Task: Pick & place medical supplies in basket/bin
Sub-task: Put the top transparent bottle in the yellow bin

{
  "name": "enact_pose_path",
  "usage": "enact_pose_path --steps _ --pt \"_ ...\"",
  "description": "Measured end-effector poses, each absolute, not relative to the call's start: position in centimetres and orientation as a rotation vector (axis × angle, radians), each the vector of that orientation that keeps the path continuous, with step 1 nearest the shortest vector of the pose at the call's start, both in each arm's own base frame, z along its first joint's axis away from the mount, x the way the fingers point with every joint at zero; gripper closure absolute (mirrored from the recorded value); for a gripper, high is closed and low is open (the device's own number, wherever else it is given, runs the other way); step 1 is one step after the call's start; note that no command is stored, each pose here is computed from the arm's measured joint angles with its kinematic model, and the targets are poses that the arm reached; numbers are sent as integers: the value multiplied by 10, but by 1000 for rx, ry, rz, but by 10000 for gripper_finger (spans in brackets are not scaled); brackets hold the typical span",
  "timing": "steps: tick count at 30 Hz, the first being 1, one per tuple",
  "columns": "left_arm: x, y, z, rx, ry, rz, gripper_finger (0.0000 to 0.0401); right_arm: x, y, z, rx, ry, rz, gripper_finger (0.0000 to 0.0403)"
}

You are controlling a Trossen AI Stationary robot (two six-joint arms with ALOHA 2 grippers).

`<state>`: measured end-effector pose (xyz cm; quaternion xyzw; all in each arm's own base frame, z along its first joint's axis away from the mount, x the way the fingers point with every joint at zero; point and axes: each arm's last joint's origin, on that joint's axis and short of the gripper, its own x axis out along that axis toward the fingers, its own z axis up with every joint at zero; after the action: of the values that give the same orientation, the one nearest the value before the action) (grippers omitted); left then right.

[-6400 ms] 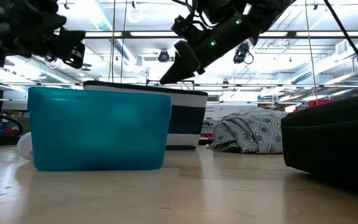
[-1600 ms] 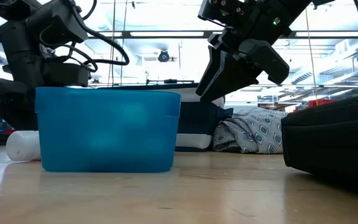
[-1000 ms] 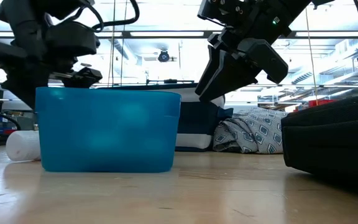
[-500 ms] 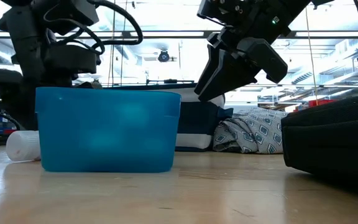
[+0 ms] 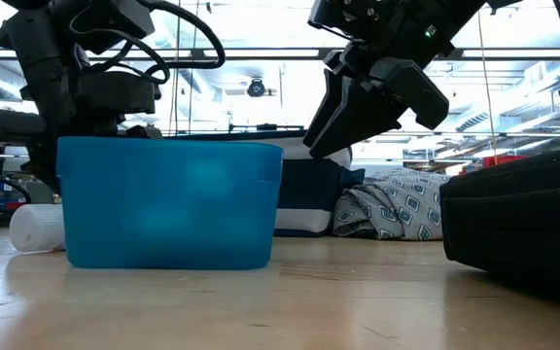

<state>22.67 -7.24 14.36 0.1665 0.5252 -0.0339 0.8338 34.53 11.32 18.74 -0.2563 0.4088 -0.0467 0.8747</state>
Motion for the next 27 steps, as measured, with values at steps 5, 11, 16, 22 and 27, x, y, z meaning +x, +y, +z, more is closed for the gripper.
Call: enact_pose_path --steps 5,11,16,22,27 --pt "224 -72 143 321 1139 -42 299 345 113 187 -535 854 -97 222" --pt "218 -69 144 273 1200 -2 304 345 113 187 -535 854 -97 222" --pt "208 -66 149 235 1240 18 306 345 113 187 -533 854 -94 222" --pt "201 -66 165 221 1166 38 306 346 114 188 -521 845 -93 222" --pt "197 -70 181 215 1047 50 307 348 115 189 -495 822 -63 222"
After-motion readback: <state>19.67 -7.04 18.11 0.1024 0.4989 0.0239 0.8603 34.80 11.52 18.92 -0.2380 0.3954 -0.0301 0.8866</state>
